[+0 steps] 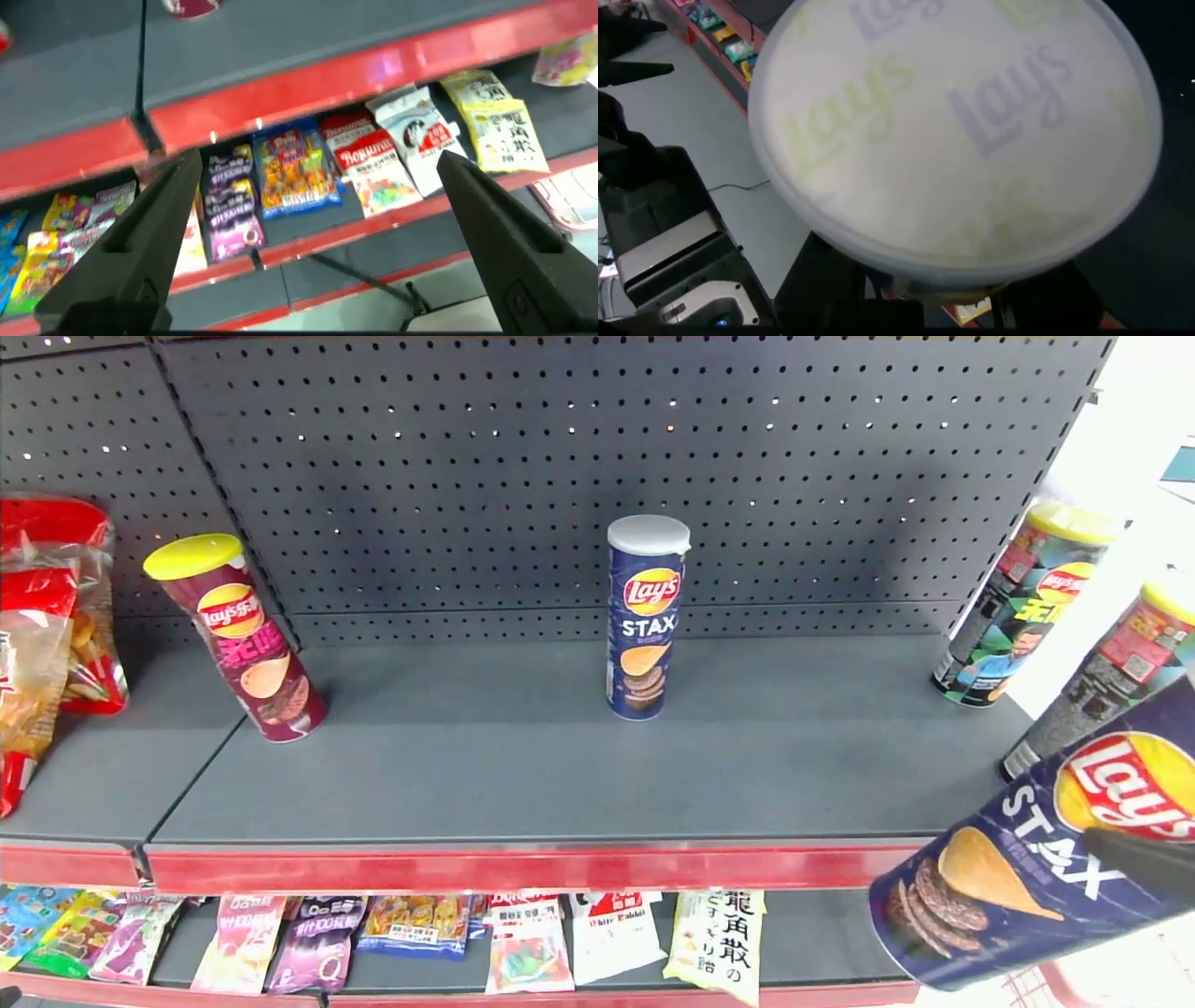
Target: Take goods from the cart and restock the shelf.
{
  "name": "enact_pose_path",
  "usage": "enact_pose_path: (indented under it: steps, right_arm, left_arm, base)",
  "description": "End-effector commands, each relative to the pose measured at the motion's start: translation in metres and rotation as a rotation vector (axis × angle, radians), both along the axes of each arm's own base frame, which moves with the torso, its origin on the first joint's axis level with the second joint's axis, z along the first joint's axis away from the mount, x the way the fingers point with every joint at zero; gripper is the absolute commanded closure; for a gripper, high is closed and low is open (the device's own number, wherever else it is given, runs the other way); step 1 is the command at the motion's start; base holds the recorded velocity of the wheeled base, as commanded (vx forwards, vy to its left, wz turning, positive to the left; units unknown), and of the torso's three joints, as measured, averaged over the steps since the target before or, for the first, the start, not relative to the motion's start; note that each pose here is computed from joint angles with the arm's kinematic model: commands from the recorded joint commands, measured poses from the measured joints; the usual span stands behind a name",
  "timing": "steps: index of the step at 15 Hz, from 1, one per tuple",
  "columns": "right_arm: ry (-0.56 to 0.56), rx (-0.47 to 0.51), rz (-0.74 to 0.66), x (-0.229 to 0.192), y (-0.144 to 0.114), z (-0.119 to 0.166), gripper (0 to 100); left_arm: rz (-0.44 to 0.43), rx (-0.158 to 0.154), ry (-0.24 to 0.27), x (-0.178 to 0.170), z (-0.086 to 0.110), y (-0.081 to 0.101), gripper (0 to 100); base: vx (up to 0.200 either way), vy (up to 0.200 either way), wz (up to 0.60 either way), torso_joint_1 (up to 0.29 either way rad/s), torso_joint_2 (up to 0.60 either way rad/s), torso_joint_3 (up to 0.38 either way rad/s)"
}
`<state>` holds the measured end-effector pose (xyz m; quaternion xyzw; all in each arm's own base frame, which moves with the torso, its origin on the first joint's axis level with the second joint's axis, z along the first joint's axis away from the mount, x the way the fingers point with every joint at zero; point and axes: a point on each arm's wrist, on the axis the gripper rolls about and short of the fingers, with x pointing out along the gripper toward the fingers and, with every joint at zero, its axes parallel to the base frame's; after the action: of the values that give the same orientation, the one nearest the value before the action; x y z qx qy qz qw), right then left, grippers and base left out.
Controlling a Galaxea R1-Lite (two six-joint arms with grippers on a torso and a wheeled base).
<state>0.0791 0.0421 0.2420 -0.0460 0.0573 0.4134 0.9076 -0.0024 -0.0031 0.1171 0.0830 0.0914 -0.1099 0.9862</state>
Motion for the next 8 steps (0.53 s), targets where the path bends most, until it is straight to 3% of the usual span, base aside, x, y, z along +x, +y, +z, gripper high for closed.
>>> enact_pose_path:
  steps: [1,5,7,8]
  right_arm:
    - [-0.001,0.000,0.011,0.001,0.001,0.001,100]
    - [0.009,0.011,0.010,0.000,0.001,0.000,100]
    - [0.006,0.012,0.015,-0.001,0.001,0.001,100]
    - [0.002,0.015,0.033,-0.002,0.001,0.002,100]
  left_arm:
    - [0.000,0.002,-0.003,0.000,0.002,0.000,0]
    - [-0.048,0.043,-0.010,0.001,0.002,-0.001,0]
    - [-0.103,0.045,0.008,0.007,0.014,-0.002,0]
    - [-0.139,0.029,0.021,0.014,0.028,-0.003,0]
  base:
    - [0.200,0.000,0.00,0.017,0.01,-0.007]
    - [0.000,0.000,0.00,0.000,0.00,0.000]
    - [0.000,0.000,0.00,0.000,0.00,0.000]
    - [0.000,0.000,0.00,0.000,0.00,0.000]
